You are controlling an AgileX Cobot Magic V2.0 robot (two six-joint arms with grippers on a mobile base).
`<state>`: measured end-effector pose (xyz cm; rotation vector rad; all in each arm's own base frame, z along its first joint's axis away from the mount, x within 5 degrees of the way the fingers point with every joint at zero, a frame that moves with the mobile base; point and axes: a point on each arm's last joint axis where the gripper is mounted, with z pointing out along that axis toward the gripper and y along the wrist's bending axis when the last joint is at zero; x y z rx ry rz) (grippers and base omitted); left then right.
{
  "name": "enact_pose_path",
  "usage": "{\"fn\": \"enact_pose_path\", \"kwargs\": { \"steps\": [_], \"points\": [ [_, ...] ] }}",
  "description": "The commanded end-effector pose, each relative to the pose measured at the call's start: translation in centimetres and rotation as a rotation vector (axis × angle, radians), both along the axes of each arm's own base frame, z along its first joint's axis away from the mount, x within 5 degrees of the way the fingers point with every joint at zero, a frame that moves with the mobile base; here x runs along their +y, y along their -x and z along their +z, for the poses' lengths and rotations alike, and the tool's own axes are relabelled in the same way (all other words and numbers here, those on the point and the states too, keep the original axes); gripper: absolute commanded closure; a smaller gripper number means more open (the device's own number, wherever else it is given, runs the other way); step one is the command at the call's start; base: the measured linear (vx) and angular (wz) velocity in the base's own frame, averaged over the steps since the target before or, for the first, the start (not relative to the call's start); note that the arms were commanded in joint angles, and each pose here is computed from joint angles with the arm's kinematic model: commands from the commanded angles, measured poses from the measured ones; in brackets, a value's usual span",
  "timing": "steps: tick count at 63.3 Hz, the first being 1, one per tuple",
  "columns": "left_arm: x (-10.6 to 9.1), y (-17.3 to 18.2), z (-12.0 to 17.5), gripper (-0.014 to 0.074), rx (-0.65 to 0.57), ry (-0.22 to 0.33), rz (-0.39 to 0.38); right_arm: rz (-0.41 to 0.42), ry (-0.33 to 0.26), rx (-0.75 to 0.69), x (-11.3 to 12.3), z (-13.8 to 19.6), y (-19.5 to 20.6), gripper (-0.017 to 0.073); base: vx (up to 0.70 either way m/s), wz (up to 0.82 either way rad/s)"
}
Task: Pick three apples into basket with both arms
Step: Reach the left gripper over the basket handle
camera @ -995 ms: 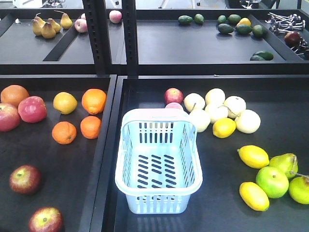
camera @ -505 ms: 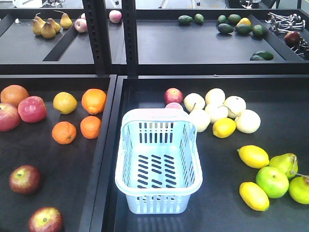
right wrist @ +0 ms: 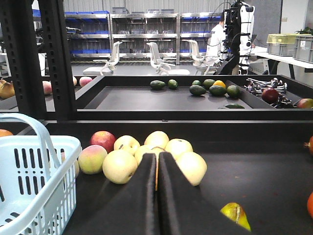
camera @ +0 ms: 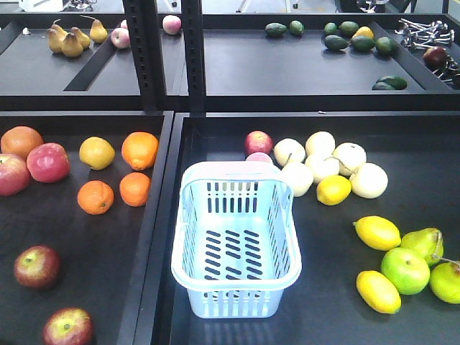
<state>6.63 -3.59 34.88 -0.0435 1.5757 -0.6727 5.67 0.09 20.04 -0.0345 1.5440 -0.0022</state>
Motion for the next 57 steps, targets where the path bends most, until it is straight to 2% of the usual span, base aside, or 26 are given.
{"fn": "enact_pose_path", "kwargs": {
  "steps": [1,8,13,19,28,35,45,51,57],
  "points": [
    [-0.4,-1.8,1.8,0.06,0.005,-0.093,-0.05,0.006,0.013,-0.076,0.1,0.3,0.1,0.0566,0.0,0.0],
    [-0.9,-4.1,2.9,0.06,0.039,-0.2,-0.134,0.006,0.013,-0.076,0.1,0.3,0.1,0.0566,0.0,0.0],
    [-1.2,-5.8,3.8,0.06,0.06,-0.248,-0.196,0.006,0.013,-0.076,0.1,0.3,0.1,0.0566,0.0,0.0],
    [-1.6,-7.8,4.5,0.06,0.093,-0.281,-0.257,0.006,0.013,-0.076,0.1,0.3,0.1,0.0566,0.0,0.0],
    [-2.0,-11.1,4.9,0.0593,0.118,-0.367,-0.363,0.006,0.013,-0.076,0.1,0.3,0.1,0.0566,0.0,0.0],
    [-2.3,-13.3,5.1,0.0559,0.12,-0.404,-0.439,0.006,0.013,-0.076,0.1,0.3,0.1,0.0566,0.0,0.0],
    [-3.0,-16.3,5.7,0.0397,0.07,-0.428,-0.535,0.006,0.013,-0.076,0.1,0.3,0.1,0.0566,0.0,0.0],
    [-4.2,-18.2,5.8,0.0223,0.049,-0.456,-0.587,0.006,0.013,-0.076,0.1,0.3,0.1,0.0566,0.0,0.0],
    [-5.9,-19.8,5.8,0.0087,0.028,-0.495,-0.646,0.007,0.013,-0.077,0.1,0.3,0.1,0.0566,0.0,0.0]
  ]
}}
